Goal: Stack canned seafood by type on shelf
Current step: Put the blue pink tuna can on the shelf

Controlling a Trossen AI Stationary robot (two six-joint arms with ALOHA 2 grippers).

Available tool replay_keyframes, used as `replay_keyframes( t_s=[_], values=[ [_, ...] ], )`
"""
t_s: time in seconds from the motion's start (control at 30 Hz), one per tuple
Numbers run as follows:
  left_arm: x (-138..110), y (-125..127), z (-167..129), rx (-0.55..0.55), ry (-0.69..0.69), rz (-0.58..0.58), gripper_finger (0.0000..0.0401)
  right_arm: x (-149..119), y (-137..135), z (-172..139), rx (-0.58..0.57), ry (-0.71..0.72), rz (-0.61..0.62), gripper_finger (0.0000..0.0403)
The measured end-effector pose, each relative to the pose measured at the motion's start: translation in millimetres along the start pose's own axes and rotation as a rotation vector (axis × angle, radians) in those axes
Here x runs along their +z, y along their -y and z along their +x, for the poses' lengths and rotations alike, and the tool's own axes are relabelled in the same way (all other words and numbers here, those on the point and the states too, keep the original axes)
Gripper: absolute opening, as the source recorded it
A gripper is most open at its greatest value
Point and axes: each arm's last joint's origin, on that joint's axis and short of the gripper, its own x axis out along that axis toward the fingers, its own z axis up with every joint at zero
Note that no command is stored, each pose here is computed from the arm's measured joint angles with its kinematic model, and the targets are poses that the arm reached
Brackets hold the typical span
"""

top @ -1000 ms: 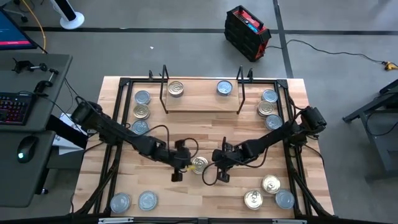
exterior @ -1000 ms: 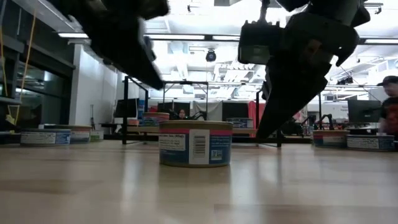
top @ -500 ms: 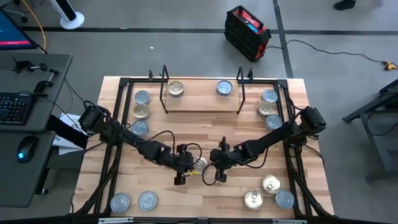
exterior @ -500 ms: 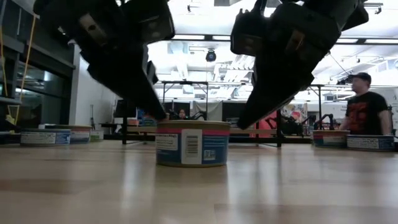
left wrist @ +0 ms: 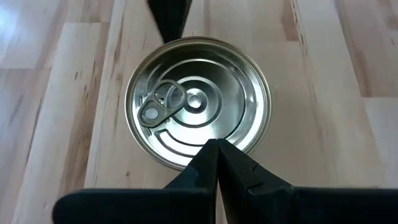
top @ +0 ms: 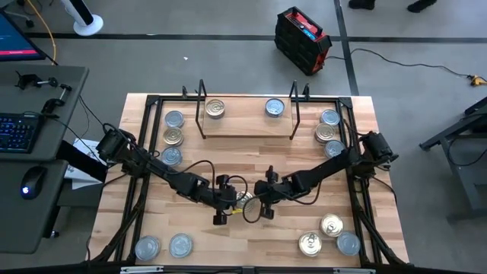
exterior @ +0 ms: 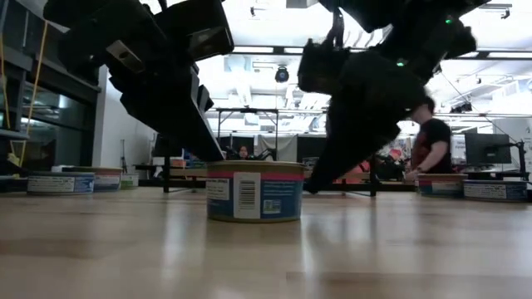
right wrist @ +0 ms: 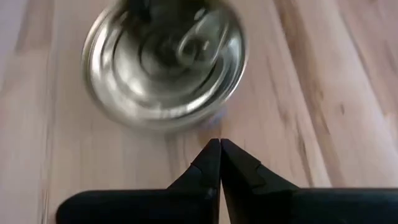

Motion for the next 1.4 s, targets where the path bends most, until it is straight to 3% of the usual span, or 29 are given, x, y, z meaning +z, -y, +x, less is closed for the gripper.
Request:
replay_keyframes(
  t_s=[0.4, 0.63, 0.7, 0.8, 1.07, 1.27, 1.4],
  values=[
    [-3.2, -1.7, -1.7, 0.006, -0.044, 0.029, 0.0, 14.2, -8.7, -1.3, 0.076, 0.15, 0.069, 0.0],
    [-8.0, -5.5, 0.9, 0.052, -0.082, 0.036, 0.0, 37.9, -20.0, -13.5, 0.163, 0.248, 0.053, 0.0],
    [-14.9, -8.8, 2.3, 0.075, -0.132, 0.043, 0.0, 37.9, -19.8, -13.3, 0.158, 0.232, 0.028, 0.0],
    [-8.1, -5.4, -0.8, 0.052, -0.091, 0.031, 0.0, 44.8, -22.7, -15.7, 0.169, 0.253, -0.002, 0.0],
    [-12.3, -9.1, -0.4, 0.063, -0.134, 0.039, 0.0, 49.6, -17.5, -17.7, 0.144, 0.273, -0.011, 0.0],
    [-16.3, -23.6, -21.4, 0.177, -0.231, 0.002, 0.0, 61.5, -19.7, -39.9, 0.168, 0.324, -0.098, 0.0],
    [-17.8, -28.5, -41.3, 0.247, -0.179, -0.105, 0.0, 79.1, -19.4, -52.9, 0.174, 0.303, -0.163, 0.0006]
  ],
)
